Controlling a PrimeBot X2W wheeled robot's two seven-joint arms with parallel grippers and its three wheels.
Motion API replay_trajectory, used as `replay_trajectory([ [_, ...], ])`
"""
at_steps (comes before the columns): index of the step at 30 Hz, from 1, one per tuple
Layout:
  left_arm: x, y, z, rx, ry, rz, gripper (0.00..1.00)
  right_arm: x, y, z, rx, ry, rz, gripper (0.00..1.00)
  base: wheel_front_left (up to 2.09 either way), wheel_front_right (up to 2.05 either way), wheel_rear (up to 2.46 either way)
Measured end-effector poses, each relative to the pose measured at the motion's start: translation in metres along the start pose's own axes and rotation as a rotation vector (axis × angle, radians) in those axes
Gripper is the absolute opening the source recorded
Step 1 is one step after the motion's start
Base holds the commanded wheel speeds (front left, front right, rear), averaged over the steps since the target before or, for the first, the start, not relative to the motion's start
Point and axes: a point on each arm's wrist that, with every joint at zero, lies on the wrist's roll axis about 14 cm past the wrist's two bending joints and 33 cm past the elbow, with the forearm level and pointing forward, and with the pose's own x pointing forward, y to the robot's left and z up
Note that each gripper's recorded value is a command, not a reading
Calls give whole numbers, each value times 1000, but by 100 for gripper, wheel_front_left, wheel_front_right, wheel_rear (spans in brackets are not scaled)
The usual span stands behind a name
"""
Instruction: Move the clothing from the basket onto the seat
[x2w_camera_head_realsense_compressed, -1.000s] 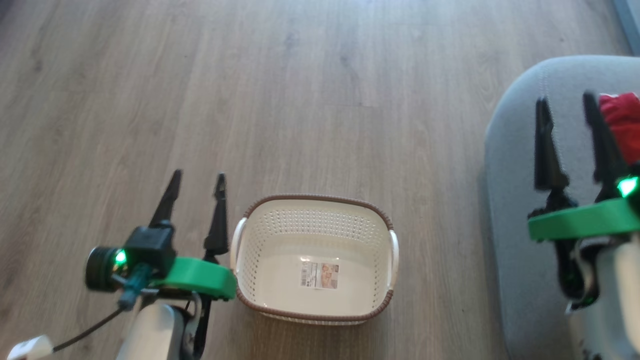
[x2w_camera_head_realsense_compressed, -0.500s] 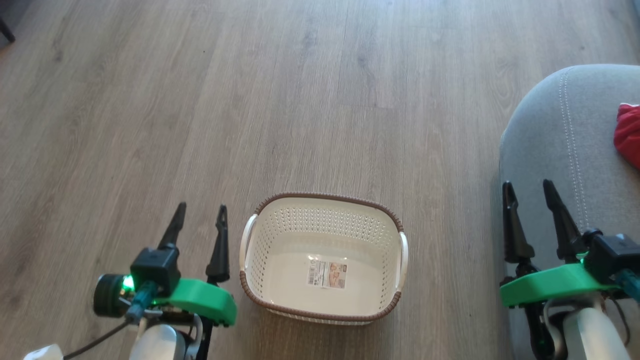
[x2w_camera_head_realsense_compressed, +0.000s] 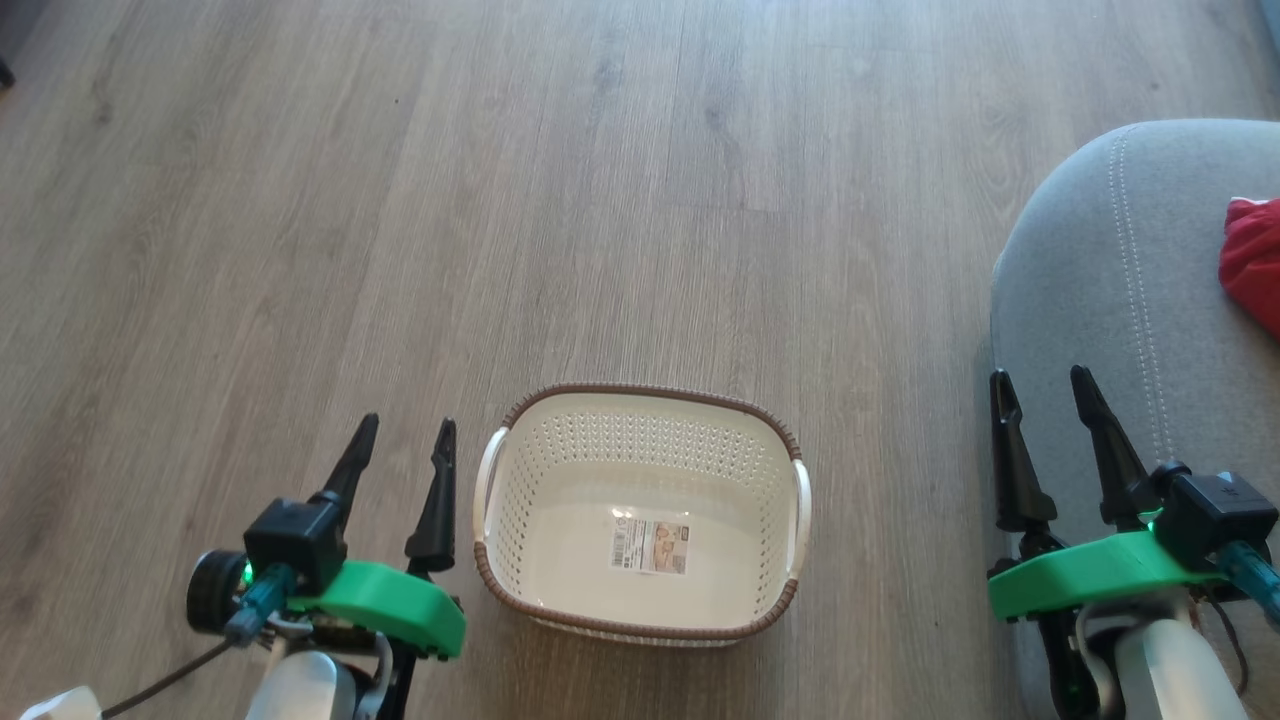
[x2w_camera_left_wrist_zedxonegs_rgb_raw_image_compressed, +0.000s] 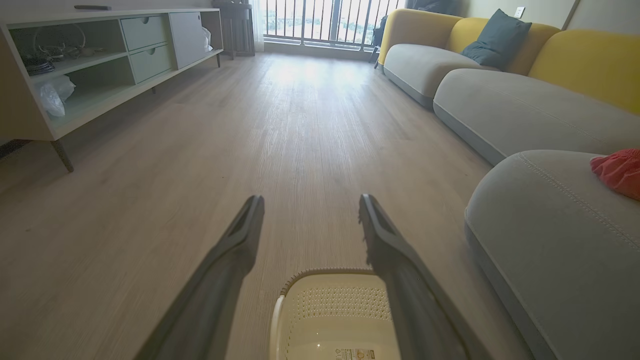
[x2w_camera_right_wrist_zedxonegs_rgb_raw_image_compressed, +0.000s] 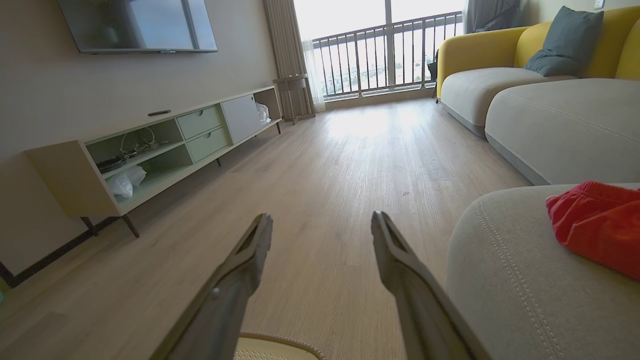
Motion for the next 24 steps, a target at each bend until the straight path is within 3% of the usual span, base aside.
replay_trajectory([
  [7, 1, 6, 17, -5, -52, 20, 100, 0, 2, -1, 22, 1, 3, 100, 0, 0, 0],
  [24, 2, 8, 8, -44, -27, 13, 100, -10, -3, -9, 33, 28, -19, 100, 0, 0, 0],
])
